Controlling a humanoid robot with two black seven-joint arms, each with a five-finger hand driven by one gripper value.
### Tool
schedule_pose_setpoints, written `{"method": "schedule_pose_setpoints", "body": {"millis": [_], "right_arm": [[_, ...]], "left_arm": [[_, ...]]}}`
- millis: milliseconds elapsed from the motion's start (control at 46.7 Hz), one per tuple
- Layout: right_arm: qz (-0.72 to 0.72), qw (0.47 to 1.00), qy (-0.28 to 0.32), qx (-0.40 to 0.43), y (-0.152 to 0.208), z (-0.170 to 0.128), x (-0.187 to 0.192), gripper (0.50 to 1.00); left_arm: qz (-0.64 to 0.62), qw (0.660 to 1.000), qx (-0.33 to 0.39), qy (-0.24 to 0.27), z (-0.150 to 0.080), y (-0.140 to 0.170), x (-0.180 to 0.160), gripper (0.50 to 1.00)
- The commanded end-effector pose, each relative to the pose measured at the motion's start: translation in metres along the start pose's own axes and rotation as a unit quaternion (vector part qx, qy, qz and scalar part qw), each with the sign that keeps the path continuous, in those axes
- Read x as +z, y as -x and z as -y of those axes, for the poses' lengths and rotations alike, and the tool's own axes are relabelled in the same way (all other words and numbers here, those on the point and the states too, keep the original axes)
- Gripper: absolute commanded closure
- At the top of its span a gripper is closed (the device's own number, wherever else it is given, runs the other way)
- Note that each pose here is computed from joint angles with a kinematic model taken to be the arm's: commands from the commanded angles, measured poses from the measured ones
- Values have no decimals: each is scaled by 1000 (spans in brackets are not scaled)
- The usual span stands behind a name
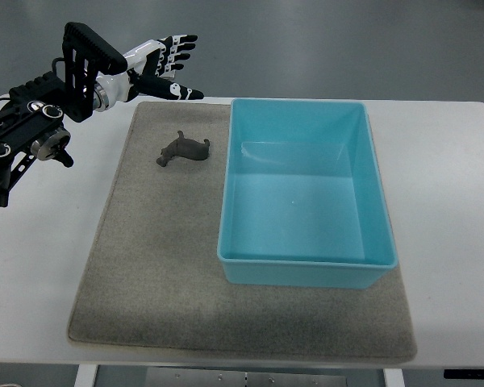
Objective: Place brown hippo in blue box with left hand
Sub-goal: 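Swing the left hand over the brown hippo, fingers pointing down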
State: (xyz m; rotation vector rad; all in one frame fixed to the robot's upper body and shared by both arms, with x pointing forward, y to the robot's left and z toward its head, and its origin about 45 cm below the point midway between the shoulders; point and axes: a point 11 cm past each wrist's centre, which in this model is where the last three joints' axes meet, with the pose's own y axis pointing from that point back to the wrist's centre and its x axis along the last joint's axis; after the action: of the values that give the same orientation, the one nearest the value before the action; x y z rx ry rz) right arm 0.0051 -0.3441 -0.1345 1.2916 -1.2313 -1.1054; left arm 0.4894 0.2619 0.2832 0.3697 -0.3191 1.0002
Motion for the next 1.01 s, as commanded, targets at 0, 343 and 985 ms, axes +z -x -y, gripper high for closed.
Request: {"method": "schedule_pose_setpoints", "body": {"millis": [0, 343, 985], "right_arm": [[0, 1000, 0, 0, 0, 0, 0, 564], [0, 1000, 0, 0, 0, 0, 0, 564], [0, 1000, 0, 1, 0, 0, 0, 564]], "left_arm": [[37, 999, -14, -9, 0, 2, -1, 501], [187, 978, -83, -52, -4, 8, -9, 501], [386, 899, -177, -106, -4, 25, -15, 501]]}}
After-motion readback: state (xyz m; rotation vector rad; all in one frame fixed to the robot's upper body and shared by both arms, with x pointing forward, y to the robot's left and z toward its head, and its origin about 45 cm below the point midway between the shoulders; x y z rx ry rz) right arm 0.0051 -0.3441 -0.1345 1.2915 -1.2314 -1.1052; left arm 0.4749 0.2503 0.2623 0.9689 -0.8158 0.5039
